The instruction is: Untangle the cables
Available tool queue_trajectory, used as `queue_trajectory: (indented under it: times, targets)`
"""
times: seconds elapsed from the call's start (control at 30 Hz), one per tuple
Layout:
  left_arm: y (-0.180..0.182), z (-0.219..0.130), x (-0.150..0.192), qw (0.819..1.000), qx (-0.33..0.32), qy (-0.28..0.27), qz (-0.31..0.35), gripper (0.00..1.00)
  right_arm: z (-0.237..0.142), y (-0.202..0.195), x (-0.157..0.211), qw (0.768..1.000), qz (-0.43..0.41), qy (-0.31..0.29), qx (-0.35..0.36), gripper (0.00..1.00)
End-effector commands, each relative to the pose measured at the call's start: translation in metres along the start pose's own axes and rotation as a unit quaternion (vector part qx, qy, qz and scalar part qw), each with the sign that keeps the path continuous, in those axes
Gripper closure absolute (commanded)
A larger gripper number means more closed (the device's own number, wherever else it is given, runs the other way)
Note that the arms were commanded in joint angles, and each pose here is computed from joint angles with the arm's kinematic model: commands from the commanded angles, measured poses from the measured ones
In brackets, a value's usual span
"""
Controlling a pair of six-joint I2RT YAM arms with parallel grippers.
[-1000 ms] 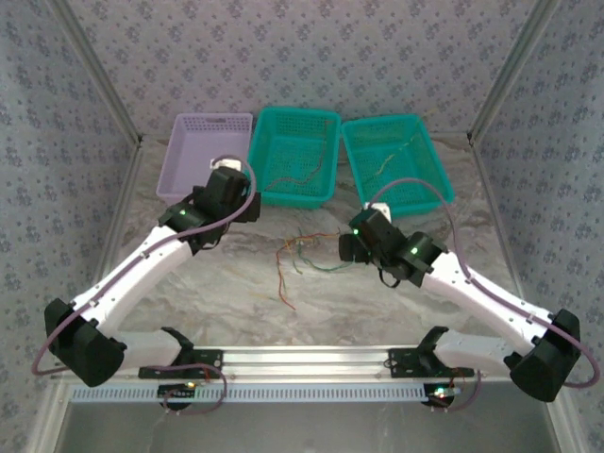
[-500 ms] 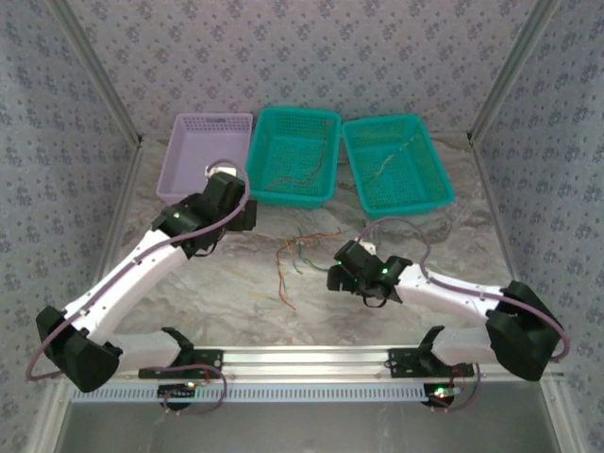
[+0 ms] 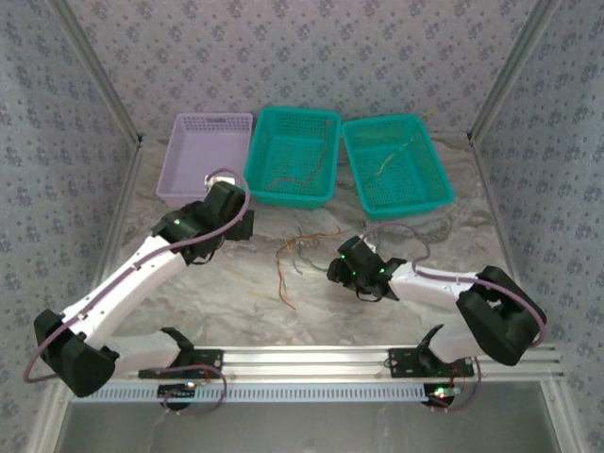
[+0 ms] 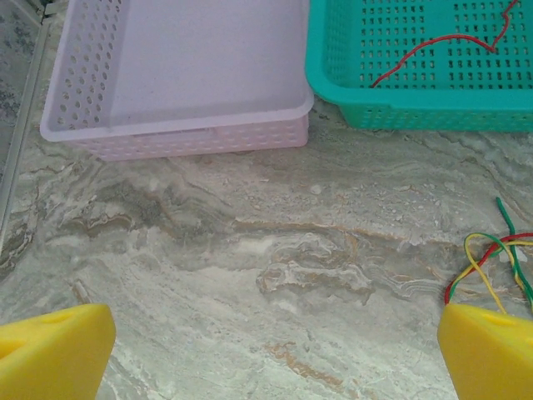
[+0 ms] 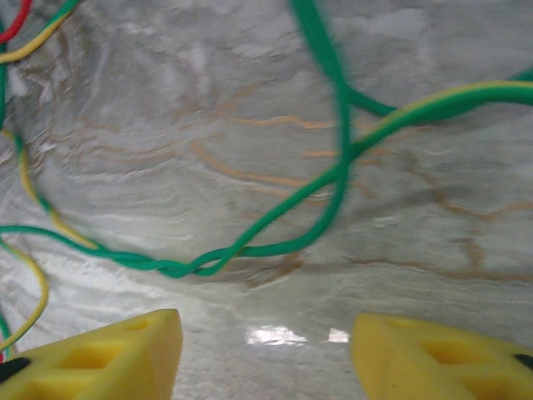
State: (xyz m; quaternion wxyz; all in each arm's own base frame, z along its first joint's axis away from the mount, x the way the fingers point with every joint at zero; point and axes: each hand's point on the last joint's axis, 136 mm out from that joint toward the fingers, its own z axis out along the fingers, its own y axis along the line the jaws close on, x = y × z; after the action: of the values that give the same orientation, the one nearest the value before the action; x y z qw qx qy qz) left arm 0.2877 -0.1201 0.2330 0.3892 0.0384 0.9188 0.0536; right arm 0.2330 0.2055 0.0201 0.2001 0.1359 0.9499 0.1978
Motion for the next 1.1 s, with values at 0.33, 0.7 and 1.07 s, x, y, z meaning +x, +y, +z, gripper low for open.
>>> queue_trajectory:
  times: [0.33,0.7,1.07]
  targets:
    - [-0.002,-0.002,0.01,1.0,-0.003,0.003,-0.003,0.0,0.047,-0.009,-0.038,0.992,0.07,-0.098,-0.023,0.46]
    - [-0.009,-0.003,0.02,1.0,0.003,0.005,0.002,0.0,0.04,0.02,-0.07,0.99,0.051,-0.124,-0.035,0.44]
    - [-0.014,-0.009,0.015,1.0,0.017,-0.01,-0.003,0.0,-0.035,0.032,-0.092,0.98,0.034,-0.194,-0.004,0.37]
